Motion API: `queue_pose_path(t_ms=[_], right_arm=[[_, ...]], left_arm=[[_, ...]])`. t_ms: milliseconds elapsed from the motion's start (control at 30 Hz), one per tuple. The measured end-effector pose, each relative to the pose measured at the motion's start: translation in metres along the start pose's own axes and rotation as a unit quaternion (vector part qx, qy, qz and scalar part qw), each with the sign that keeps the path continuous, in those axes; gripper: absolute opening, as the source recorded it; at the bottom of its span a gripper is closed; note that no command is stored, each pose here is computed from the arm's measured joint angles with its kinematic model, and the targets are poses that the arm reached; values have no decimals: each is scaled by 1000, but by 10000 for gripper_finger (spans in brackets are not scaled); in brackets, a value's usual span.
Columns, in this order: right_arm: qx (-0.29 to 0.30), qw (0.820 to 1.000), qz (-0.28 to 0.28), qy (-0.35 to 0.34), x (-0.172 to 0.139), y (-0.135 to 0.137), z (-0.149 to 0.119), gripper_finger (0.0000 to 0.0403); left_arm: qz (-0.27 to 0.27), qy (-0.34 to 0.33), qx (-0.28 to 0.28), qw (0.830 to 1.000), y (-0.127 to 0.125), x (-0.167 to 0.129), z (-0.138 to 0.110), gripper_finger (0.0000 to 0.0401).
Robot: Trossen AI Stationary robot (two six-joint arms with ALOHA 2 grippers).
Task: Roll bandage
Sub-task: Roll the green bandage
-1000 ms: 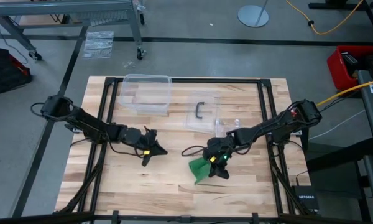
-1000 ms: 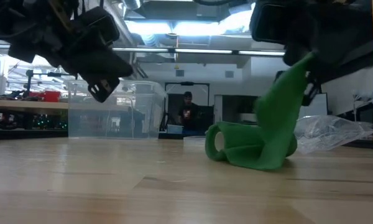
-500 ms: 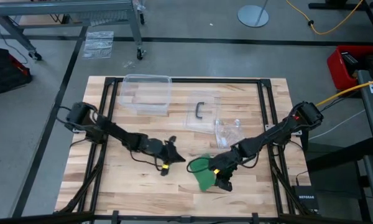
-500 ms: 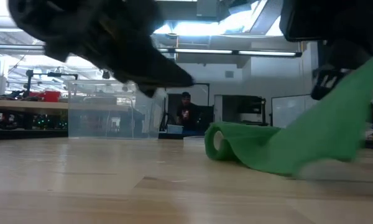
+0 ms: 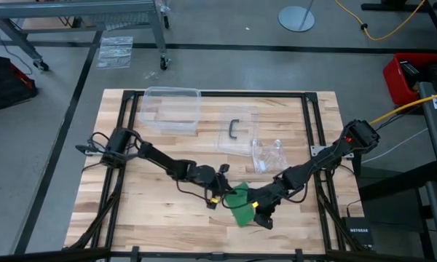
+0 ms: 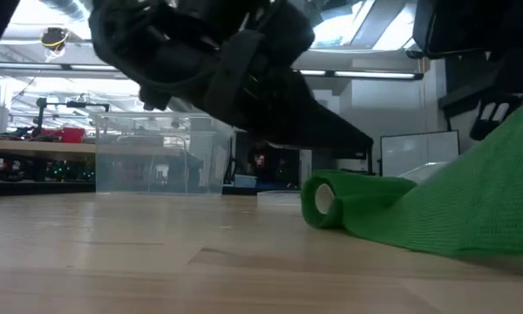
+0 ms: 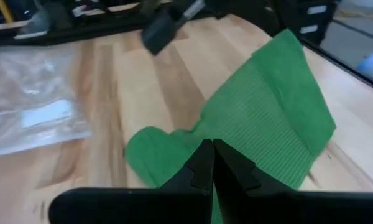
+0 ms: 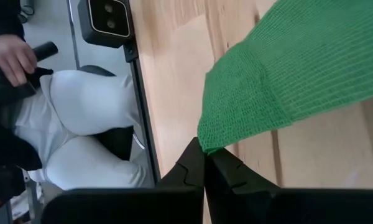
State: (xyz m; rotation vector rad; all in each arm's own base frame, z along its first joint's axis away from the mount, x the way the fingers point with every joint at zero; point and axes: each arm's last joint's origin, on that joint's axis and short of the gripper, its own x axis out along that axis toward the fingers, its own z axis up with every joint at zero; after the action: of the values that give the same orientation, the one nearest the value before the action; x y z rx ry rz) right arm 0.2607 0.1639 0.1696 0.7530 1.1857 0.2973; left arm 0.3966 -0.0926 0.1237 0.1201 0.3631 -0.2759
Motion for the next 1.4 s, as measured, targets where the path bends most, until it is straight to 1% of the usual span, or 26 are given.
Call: queue_pose_path(t_ms=[100,200,400,667,967,1033,1133,1233,1300,1400], right_arm=[[6,1000,1,4,1,2,-3,0],[14,1000,2,10,3,5,-7,0],[39,999,4,26,7,12,-20,0],[79,995,5,57,13,25,-45,0],[115,992,-8,58,18,38,-74,0],[111,993,-14,42,19,39,-78,0],[103,994,-29,-9,19,39,-79,4],[90,991,-49,-80,18,37,-72,9],[87,986,-65,-124,18,33,-65,11],[89,979,-93,-159,21,24,-54,12]], left_arm=[[-4,22,13,1000,0,7,-3,0],[-8,41,14,999,2,12,-9,0],[-9,51,9,999,1,18,-17,0],[1,64,5,998,3,18,-20,0],[5,64,2,998,4,18,-22,0],[6,62,2,998,4,18,-21,0],[5,50,4,999,2,18,-20,0],[6,46,9,999,1,19,-19,0],[6,46,7,999,1,20,-18,0],[6,46,10,999,1,20,-18,0]])
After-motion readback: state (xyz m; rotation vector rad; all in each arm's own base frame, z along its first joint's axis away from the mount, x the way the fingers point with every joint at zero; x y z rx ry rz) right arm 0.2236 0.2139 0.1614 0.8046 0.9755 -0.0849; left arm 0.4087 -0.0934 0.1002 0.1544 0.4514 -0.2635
